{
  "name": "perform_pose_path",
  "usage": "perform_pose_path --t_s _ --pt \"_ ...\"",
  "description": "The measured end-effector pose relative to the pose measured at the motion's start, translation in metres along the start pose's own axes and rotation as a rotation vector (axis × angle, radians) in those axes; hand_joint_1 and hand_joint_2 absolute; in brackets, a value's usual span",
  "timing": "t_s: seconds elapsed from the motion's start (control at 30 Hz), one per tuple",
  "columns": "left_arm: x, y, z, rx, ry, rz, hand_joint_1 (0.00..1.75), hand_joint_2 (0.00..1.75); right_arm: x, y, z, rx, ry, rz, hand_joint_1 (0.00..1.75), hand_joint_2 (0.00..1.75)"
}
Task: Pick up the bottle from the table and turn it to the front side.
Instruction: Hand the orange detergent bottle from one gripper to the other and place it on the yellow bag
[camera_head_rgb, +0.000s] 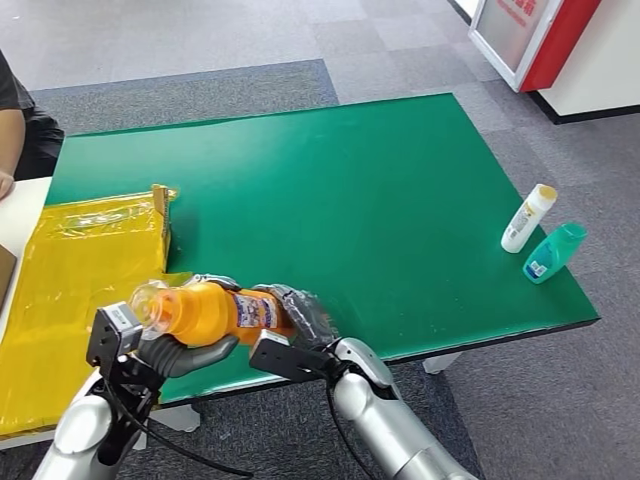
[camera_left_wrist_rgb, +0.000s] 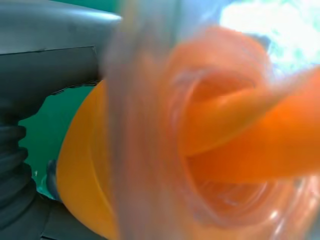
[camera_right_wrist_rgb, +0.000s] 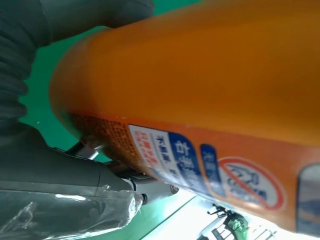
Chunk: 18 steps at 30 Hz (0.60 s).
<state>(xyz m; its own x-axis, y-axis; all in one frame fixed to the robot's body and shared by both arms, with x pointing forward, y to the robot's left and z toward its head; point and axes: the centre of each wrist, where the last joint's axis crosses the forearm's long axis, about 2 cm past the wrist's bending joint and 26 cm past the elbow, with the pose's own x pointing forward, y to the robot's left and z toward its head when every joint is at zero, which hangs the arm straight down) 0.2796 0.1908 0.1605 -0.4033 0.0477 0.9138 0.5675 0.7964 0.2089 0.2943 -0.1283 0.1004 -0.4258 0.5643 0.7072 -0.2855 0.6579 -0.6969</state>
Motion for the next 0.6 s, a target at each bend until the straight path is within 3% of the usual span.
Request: perform_pose_path --t_s 0.07,0.1,0.3,0.6 --pt "0.004 -0.002 -0.003 0.008 -0.012 -0.04 1.75 1.75 0.001 -0.001 -0.001 -0.004 -0.001 -0.001 0.14 1.75" --pt "0.006 -0.002 -0.004 0.011 -0.019 -0.06 1.75 1.75 0.002 -0.001 -0.001 -0.005 -0.001 0.0 0.0 1.75" --pt "0.02 0.006 -0.015 0.051 -0.039 -0.192 1.75 1.75 0.006 -0.005 -0.002 -0.027 -0.007 -0.019 0.0 1.75" --pt "0.055 0.065 -0.054 0.105 0.139 -0.579 1.75 1.75 0.003 -0.03 0.008 -0.135 -0.021 -0.127 0.0 1.75"
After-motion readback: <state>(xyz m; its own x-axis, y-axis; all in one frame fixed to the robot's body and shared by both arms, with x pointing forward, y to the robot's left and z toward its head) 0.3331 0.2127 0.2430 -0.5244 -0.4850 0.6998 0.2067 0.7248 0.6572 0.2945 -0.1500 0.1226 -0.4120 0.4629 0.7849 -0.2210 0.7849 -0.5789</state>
